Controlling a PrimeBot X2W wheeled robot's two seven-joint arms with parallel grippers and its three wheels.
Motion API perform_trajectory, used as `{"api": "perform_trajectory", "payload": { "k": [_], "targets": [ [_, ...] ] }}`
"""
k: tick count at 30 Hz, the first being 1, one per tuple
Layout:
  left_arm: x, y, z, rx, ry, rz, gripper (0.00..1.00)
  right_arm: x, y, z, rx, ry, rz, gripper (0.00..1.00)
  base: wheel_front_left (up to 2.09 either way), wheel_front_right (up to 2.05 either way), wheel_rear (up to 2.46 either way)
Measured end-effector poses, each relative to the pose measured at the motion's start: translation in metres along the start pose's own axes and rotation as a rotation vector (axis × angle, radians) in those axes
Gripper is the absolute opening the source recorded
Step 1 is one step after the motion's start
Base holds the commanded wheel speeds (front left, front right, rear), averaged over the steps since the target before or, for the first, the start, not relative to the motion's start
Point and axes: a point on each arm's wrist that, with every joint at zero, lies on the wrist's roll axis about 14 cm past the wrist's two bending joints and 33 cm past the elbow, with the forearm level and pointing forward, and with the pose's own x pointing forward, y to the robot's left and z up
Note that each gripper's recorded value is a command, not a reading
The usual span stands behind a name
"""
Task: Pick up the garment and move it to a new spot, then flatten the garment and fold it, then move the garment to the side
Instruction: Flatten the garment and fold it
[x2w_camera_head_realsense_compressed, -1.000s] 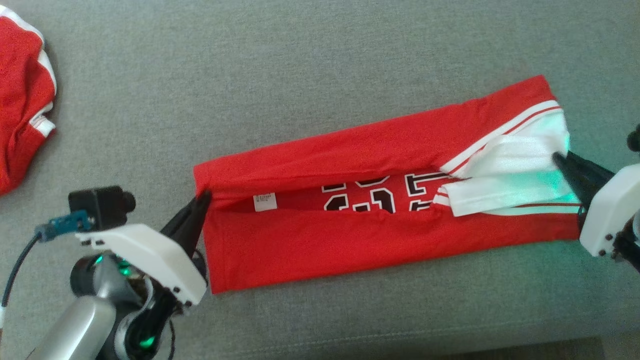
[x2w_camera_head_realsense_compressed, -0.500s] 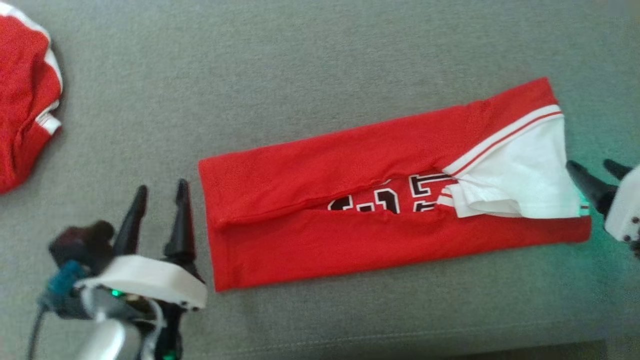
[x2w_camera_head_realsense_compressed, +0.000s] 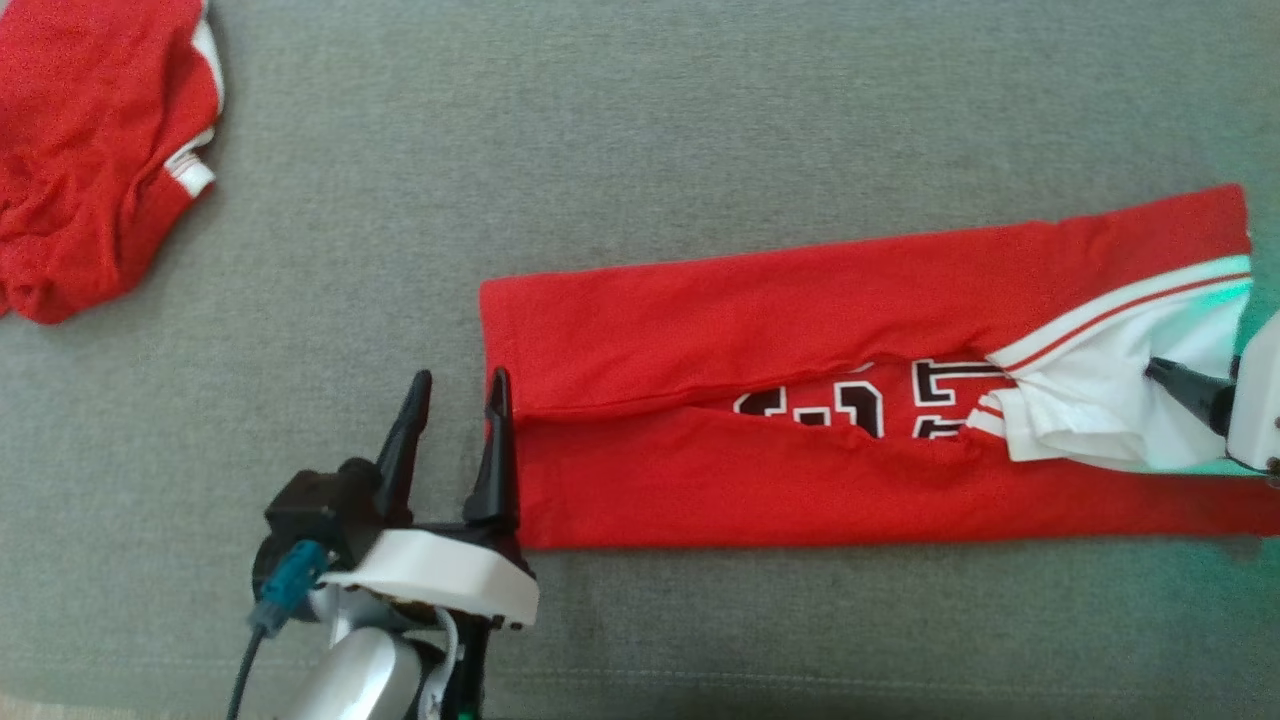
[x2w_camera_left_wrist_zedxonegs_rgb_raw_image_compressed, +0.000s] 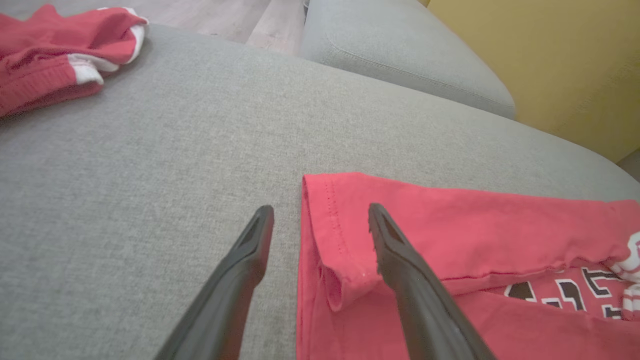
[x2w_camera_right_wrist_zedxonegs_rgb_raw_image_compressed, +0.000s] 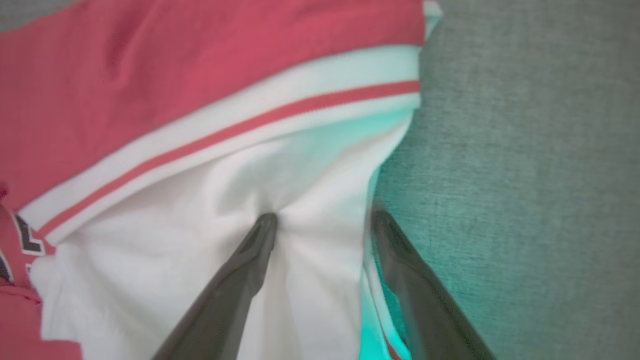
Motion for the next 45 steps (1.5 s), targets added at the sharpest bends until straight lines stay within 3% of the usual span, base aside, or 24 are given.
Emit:
{"api": "perform_trajectory", "payload": {
  "k": [1, 2, 3, 5, 9, 21, 29, 32, 38, 45],
  "targets": [
    [-0.001, 0.0, -0.001, -0.005, 0.001, 0.006, 1.0, 0.001, 0.004, 0.0, -0.003, 0.007, 0.014, 0.78, 0.0, 0.0, 0.0],
    [-0.001, 0.0, 0.0, -0.014, -0.003, 0.01, 1.0, 0.0, 0.008, 0.001, -0.01, 0.008, 0.028, 0.04, 0.0, 0.0, 0.0],
    [0.0, 0.0, 0.003, -0.024, -0.017, 0.018, 1.0, 0.0, 0.012, 0.002, -0.011, 0.004, 0.046, 0.0, 0.0, 0.0, 0.0],
    [0.003, 0.0, 0.013, -0.038, -0.057, 0.03, 1.0, 0.0, 0.029, 0.005, -0.008, -0.026, 0.112, 0.0, 0.0, 0.0, 0.0],
    [0.002, -0.001, 0.015, -0.047, -0.074, 0.023, 1.0, -0.003, 0.03, 0.009, 0.064, -0.087, 0.148, 0.0, 0.0, 0.0, 0.0],
    [-0.001, -0.002, 0.014, -0.066, -0.084, 0.011, 1.0, -0.034, -0.031, 0.024, 0.227, -0.263, 0.027, 0.0, 0.0, 0.0, 0.0],
    [-0.001, -0.003, 0.012, -0.067, -0.079, 0.002, 1.0, -0.062, -0.029, 0.047, 0.205, -0.373, 0.025, 0.0, 0.0, 0.0, 0.0],
    [-0.003, -0.004, 0.013, -0.068, -0.081, -0.005, 1.0, -0.072, -0.012, 0.052, 0.148, -0.393, 0.048, 0.0, 0.0, 0.0, 0.0],
    [-0.01, -0.003, 0.014, -0.069, -0.085, 0.002, 1.0, -0.079, 0.052, 0.042, 0.087, -0.357, 0.214, 0.0, 0.0, 0.0, 0.0],
    [-0.021, -0.004, 0.024, -0.064, -0.119, 0.007, 1.0, -0.08, 0.155, 0.032, -0.095, -0.296, 0.43, 0.0, 0.0, 0.0, 0.0]
  ]
}}
